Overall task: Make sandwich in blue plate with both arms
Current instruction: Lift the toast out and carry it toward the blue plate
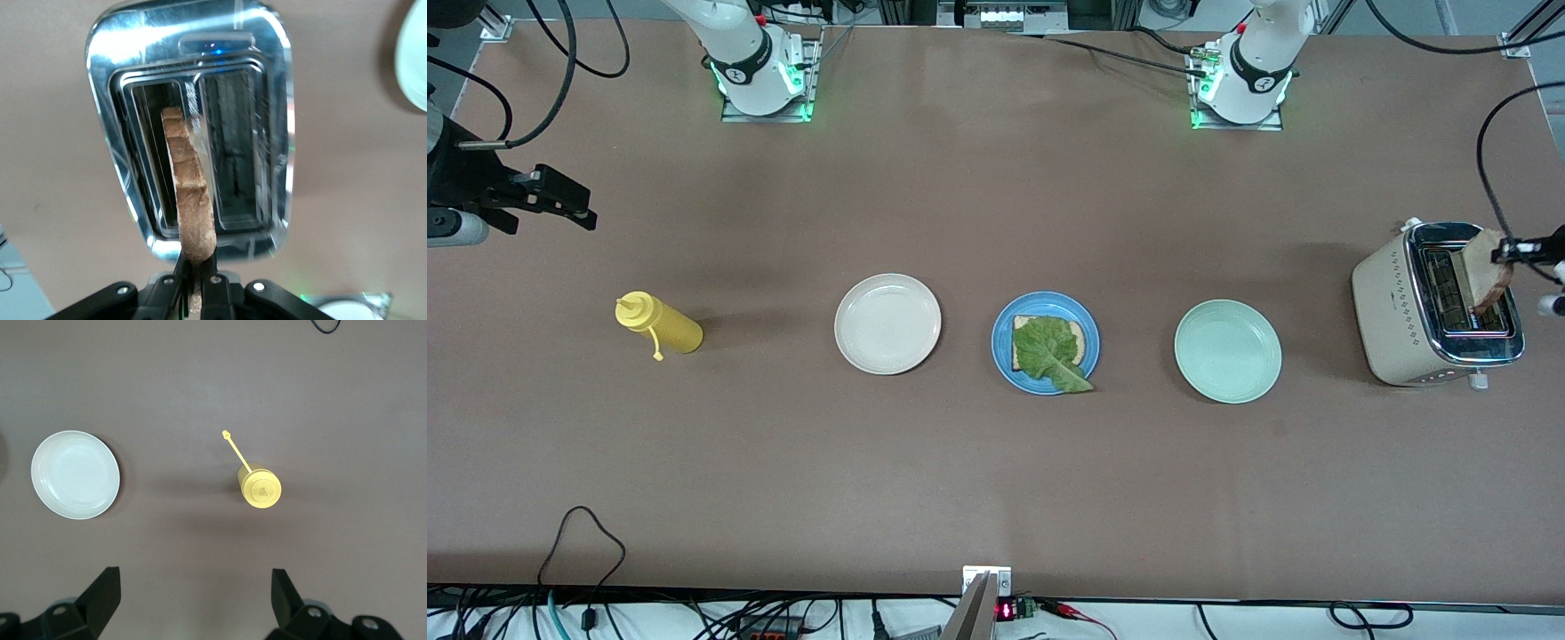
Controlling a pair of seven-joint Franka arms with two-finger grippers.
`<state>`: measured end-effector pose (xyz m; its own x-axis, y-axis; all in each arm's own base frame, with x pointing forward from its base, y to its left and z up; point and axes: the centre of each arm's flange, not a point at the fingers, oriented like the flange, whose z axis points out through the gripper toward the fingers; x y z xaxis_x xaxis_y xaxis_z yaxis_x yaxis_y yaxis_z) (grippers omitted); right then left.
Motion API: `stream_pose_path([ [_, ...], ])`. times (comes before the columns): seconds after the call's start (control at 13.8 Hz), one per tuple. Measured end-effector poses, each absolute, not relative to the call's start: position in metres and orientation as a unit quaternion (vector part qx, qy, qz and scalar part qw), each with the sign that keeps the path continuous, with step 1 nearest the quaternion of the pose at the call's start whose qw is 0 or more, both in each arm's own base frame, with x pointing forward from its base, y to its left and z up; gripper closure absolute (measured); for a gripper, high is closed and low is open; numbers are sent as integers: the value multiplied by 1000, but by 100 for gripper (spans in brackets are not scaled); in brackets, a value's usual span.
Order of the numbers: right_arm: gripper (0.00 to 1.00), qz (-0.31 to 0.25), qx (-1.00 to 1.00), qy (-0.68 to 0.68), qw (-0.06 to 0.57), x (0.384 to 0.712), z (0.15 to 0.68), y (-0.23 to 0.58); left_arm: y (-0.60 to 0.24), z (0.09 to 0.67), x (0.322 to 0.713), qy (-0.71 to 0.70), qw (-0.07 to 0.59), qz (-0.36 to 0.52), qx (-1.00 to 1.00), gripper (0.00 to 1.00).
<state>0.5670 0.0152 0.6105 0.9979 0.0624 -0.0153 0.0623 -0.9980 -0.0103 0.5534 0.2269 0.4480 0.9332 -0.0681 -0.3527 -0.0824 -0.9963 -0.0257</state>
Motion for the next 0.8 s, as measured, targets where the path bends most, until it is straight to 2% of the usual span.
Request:
stream_pose_path([
  [0.22,0,1,-1000,-28,5,565,616,13,203,515,551,49,19,184,-982,91],
  [0.36,0,-18,-1000,-18,5,566,620,13,162,533,559,85,14,186,-979,92],
  [0.58,0,-47,-999,-11,6,567,624,11,54,533,577,183,0,187,-965,92],
  [0.8,0,-55,-998,0,6,568,627,11,-43,508,585,254,-74,192,-945,92],
])
